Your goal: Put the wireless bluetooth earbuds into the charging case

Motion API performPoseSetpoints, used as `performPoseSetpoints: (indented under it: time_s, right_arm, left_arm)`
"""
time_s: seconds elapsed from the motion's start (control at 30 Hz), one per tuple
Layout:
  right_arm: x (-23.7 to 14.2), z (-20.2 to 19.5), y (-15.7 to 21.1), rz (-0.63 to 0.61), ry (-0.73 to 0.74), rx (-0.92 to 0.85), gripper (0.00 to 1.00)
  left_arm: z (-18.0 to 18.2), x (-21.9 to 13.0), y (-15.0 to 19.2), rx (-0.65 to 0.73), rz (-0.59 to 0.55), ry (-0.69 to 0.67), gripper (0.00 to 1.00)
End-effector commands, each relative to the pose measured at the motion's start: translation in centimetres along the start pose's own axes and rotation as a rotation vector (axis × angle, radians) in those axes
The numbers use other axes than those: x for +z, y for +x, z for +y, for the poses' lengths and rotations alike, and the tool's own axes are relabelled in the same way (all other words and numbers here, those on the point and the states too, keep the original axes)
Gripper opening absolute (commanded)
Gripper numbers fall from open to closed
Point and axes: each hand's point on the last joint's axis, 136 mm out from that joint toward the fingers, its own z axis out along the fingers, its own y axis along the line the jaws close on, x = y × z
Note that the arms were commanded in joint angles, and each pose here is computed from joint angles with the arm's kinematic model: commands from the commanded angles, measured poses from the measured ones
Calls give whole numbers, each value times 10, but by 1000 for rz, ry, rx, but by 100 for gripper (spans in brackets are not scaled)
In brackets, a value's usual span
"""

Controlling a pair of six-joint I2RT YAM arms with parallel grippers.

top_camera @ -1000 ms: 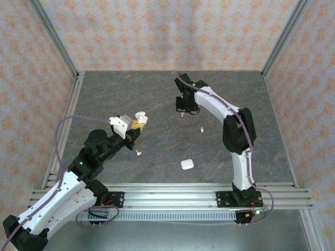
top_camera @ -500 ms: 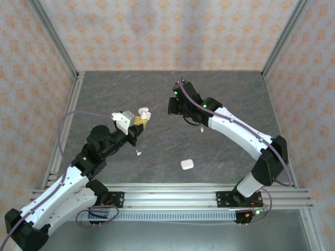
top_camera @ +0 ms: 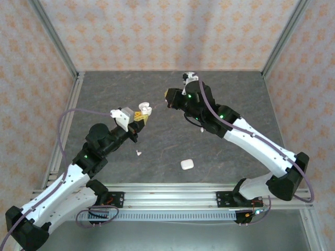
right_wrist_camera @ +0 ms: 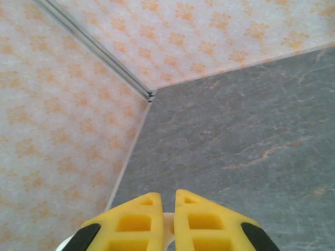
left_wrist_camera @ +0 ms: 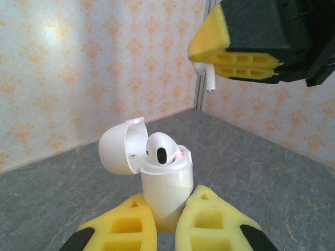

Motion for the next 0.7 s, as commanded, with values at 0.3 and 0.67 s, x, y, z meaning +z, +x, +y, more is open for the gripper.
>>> performPoseSetpoints:
  time_s: [0.3, 0.67]
  right_arm:
    - [-5, 39, -2, -70, -98, 3, 10]
    - [6, 45, 10, -52, -104, 2, 9]
  left_arm:
    - [-7, 4, -37, -24, -101, 41, 0]
    - [-7, 3, -40, -24, -109, 37, 0]
